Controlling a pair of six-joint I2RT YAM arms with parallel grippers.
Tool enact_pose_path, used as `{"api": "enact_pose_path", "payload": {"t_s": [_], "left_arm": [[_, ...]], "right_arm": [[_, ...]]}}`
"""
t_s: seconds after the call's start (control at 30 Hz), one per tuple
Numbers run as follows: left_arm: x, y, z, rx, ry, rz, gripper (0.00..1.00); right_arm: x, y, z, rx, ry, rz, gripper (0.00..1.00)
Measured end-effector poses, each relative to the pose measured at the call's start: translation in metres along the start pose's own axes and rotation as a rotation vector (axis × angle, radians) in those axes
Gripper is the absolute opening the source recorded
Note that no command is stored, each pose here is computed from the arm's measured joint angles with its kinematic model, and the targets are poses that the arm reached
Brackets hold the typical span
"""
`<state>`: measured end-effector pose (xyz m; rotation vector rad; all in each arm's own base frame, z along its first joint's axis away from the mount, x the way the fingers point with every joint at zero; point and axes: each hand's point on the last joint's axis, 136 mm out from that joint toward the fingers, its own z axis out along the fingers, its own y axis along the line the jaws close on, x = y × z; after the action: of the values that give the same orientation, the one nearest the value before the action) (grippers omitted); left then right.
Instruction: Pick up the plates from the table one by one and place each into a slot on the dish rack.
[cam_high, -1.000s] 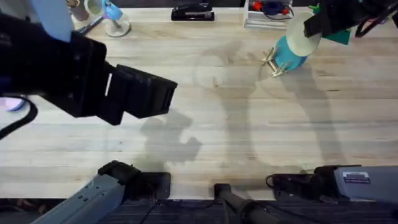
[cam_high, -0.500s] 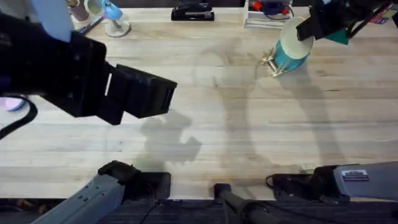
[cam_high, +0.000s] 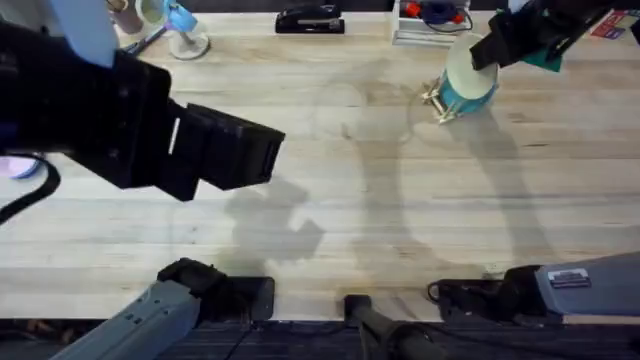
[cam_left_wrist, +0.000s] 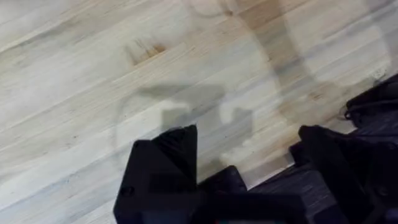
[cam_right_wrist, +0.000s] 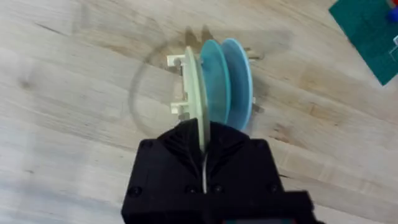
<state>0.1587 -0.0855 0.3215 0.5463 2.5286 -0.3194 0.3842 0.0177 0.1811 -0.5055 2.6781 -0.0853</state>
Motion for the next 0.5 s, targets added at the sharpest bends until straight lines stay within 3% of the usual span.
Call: {"api": "enact_pose_path", "payload": {"t_s": [0.5], "left_arm": [[0.0000, 0.0001, 0.0000, 0.000, 0.000, 0.000, 0.995]], "right_arm": [[-0.0032, -0.0011, 0.0000, 0.004, -0.013, 0.000, 0.029]]}}
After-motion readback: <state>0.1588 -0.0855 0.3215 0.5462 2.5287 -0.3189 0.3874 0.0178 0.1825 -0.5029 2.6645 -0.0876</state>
